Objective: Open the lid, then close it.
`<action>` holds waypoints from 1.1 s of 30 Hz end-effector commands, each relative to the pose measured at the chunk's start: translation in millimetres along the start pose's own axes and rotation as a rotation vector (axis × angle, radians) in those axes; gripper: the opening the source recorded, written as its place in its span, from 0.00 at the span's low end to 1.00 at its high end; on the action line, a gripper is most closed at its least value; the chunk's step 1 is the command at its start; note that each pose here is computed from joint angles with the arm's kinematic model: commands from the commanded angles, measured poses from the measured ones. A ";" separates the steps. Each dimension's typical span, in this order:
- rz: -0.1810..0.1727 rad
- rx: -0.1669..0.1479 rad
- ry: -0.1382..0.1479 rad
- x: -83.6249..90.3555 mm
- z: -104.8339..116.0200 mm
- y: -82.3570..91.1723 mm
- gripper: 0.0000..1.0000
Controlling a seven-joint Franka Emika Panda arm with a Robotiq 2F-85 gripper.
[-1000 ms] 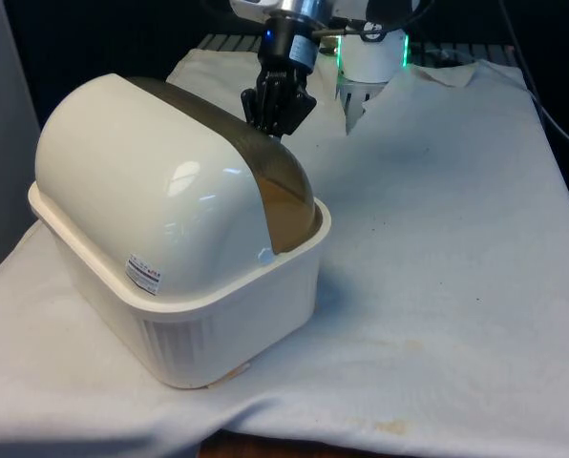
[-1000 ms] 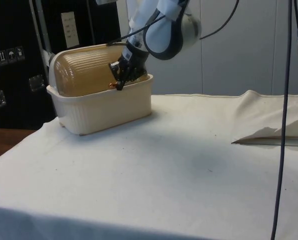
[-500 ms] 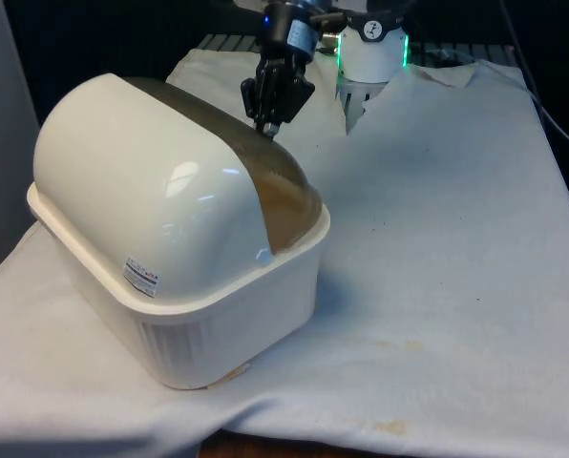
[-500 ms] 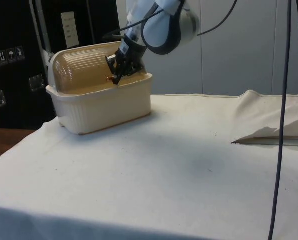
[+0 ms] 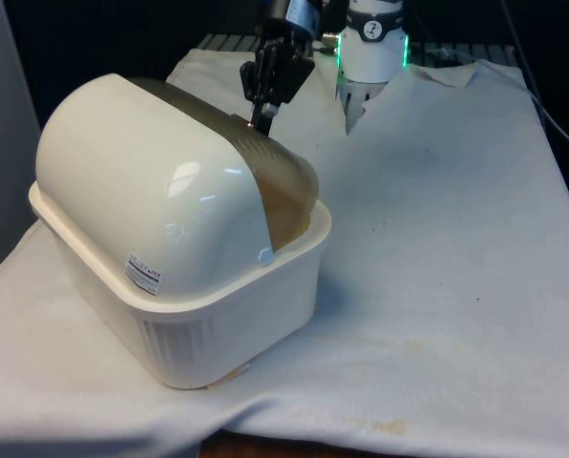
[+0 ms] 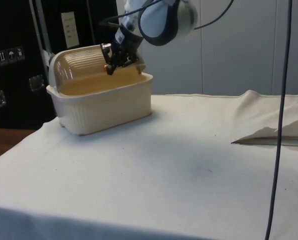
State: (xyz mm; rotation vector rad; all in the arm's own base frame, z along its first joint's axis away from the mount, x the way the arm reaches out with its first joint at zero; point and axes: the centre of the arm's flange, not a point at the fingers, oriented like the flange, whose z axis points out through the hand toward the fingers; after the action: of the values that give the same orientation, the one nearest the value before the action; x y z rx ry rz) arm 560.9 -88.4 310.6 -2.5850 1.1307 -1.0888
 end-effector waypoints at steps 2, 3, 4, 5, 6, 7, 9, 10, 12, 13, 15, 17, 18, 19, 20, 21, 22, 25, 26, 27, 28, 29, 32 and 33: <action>0.016 -0.008 0.022 7.1 0.1 5.5 0.00; 0.018 -0.005 0.025 8.5 -0.8 4.4 0.00; 0.021 -0.003 0.027 9.5 -1.7 3.7 0.00; 0.027 0.002 0.031 11.6 -3.5 2.1 0.00; 0.017 0.015 0.013 6.4 -5.8 -5.5 0.00; 0.030 0.005 0.034 12.9 -4.5 1.1 0.00; 0.034 0.010 0.038 15.3 -6.3 -0.8 0.00; 0.035 0.012 0.040 15.9 -6.8 -1.3 0.00; 0.043 0.018 0.047 20.2 -8.7 -3.2 0.00; 0.044 0.020 0.049 20.9 -9.3 -3.9 0.00; 0.035 0.033 0.032 16.1 -12.5 -12.2 0.00; 0.049 0.026 0.057 25.2 -11.3 -5.9 0.00; 0.050 0.026 0.058 25.6 -11.1 -6.3 0.00; 0.052 0.028 0.061 26.8 -11.4 -6.5 0.00; 0.053 0.029 0.063 27.3 -11.4 -7.0 0.00; 0.055 0.030 0.064 27.6 -11.0 -7.3 0.00; 0.058 0.029 0.065 27.5 -10.3 -6.5 0.00; 0.062 0.029 0.068 28.2 -9.5 -5.8 0.00; 0.065 0.027 0.067 27.7 -8.4 -4.8 0.00; 0.072 0.024 0.067 27.0 -6.6 -3.7 0.00; 0.074 0.023 0.066 26.4 -5.8 -3.3 0.00; 0.076 0.022 0.067 26.3 -4.9 -2.7 0.00; 0.083 0.020 0.071 26.2 -2.9 -0.7 0.00; 0.084 0.020 0.075 26.6 -2.5 0.3 0.00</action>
State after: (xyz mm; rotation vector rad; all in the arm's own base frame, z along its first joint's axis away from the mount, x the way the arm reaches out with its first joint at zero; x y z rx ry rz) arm 570.7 -98.2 331.2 -2.4861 1.2040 -1.1558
